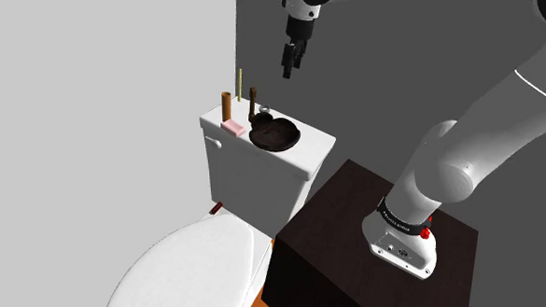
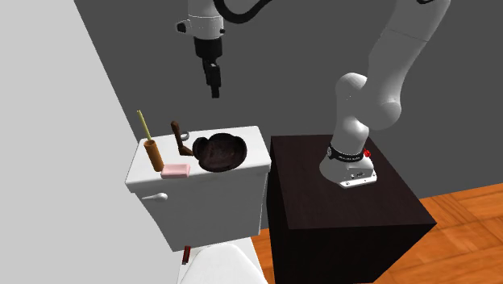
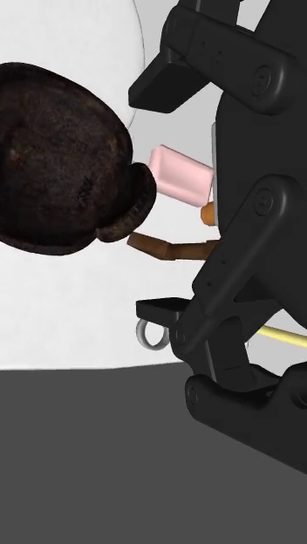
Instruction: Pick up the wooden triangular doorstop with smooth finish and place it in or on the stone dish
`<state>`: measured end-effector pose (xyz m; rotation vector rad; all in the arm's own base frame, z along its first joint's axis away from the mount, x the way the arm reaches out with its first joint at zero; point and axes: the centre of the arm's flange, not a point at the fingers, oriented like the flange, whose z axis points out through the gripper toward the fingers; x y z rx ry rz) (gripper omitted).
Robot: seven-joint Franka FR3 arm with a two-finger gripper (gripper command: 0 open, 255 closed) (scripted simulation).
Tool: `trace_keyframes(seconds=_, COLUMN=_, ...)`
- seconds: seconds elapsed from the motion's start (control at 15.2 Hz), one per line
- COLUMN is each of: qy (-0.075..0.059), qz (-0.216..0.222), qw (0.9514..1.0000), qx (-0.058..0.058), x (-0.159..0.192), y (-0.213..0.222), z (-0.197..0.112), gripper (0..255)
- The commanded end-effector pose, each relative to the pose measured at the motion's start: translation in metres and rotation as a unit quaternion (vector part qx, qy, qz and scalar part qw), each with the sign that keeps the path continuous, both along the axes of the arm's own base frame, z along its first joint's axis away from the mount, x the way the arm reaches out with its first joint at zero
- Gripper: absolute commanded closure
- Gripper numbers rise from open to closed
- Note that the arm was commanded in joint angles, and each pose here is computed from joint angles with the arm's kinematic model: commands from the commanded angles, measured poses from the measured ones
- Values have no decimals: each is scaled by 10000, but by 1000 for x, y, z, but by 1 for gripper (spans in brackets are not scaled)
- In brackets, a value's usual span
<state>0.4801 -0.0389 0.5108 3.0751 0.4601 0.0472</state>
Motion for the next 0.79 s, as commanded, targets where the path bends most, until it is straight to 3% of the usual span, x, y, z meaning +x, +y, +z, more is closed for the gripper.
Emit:
trace_keyframes(seconds=0.0, qy=36, qz=232, qw=9997, qx=26, x=28, y=-5, z=-13, gripper=0)
trace_keyframes(seconds=0.33, qy=132, qz=778, qw=9968, qx=100, x=86, y=-2, z=-48, gripper=0)
trace_keyframes(seconds=0.73, qy=247, qz=1430, qw=9892, qx=190, x=155, y=11, z=-91, gripper=0)
